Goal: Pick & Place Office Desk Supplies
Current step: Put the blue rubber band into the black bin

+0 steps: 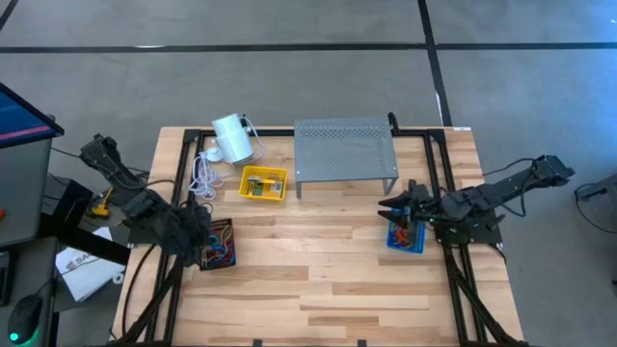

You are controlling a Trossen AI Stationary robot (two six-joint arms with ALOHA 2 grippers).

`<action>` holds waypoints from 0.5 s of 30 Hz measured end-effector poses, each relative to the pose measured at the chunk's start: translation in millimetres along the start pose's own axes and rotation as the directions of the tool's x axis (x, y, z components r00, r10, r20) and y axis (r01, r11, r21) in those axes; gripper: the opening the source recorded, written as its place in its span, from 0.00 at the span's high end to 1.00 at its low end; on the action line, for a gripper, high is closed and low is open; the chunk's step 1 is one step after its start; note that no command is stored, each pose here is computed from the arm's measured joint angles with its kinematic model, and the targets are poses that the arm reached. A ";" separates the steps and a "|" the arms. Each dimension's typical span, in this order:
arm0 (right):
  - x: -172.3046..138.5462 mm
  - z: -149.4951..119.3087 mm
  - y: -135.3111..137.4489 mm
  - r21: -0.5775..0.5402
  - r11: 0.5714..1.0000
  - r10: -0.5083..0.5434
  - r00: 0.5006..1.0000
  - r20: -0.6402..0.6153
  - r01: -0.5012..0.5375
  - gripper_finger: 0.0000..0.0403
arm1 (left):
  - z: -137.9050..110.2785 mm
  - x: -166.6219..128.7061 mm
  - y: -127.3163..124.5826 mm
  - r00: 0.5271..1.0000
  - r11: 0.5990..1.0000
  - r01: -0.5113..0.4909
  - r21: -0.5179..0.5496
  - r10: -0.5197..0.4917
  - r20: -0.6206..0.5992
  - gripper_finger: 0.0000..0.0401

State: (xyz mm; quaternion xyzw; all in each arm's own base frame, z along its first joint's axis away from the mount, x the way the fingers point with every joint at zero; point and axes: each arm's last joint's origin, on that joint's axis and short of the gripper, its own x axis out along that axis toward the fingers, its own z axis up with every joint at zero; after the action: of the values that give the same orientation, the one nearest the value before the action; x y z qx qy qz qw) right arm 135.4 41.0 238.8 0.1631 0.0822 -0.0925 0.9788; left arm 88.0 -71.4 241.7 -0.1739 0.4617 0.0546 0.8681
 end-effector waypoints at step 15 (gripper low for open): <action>18.1 3.5 1.2 0.012 0.999 -0.040 0.998 0.053 0.039 0.64 | -9.1 30.6 -13.6 0.956 0.983 -0.176 0.043 0.181 -0.232 1.00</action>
State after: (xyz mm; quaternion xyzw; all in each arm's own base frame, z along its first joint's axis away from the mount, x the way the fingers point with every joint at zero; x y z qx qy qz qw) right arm 153.6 38.2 239.0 0.1645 0.0591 -0.1164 0.9777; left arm 101.7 -89.3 215.3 -0.1274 0.5755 0.1067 0.8007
